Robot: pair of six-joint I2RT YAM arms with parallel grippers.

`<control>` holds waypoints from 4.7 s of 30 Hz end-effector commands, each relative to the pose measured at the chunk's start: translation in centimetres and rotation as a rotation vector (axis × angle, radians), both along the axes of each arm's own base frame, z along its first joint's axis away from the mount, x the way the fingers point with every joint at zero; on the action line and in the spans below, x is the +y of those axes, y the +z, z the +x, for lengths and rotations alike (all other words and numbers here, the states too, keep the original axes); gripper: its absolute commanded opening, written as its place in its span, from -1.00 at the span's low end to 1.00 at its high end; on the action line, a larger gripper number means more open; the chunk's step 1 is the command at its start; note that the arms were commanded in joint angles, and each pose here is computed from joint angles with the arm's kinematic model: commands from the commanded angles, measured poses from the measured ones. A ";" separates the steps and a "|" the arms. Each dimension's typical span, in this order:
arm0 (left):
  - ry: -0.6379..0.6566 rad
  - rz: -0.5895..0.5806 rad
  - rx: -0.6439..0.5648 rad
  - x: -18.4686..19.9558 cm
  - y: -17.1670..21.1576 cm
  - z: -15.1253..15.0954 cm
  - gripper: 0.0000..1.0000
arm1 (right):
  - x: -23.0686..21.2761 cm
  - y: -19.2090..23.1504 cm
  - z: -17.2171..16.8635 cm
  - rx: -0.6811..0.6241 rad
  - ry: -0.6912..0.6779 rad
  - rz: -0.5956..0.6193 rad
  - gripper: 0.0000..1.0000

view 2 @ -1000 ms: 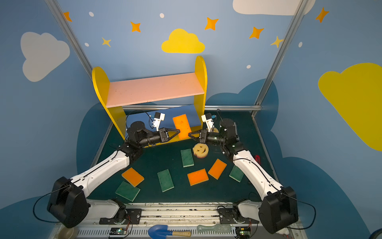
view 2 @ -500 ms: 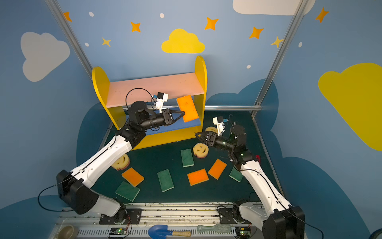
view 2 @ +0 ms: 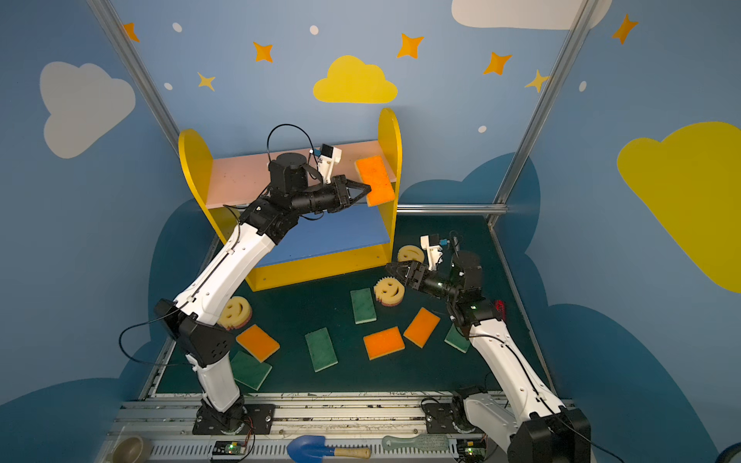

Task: Place and organize the cleaning sponges onto the shelf
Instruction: 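Raise the sponge onto the pink shelf with the left gripper while the right withdraws, then lower the orange sponge onto the pink shelf and release with the left gripper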

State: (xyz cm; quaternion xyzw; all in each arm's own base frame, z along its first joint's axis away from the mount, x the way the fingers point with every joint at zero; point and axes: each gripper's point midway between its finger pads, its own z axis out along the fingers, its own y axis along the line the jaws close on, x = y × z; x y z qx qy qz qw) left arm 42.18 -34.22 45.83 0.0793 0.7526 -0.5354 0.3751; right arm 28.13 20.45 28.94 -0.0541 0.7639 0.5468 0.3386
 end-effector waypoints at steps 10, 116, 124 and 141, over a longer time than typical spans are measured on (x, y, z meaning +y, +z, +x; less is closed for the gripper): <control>0.068 0.028 -0.017 0.1 1.0 4.3 -0.94 | -0.2 -1.1 -0.5 -0.010 0.004 -0.021 0.52; 0.340 0.346 -0.137 3.5 -6.2 11.6 -0.95 | 0.2 -1.5 0.0 0.003 -0.004 -0.088 0.15; 0.350 0.346 -0.140 3.0 -7.8 13.2 -0.94 | 0.2 -1.9 0.0 0.005 -0.005 -0.096 0.15; 0.336 0.337 -0.194 3.6 -4.8 11.6 -0.03 | -0.3 2.4 2.1 -0.130 -0.081 -0.097 0.41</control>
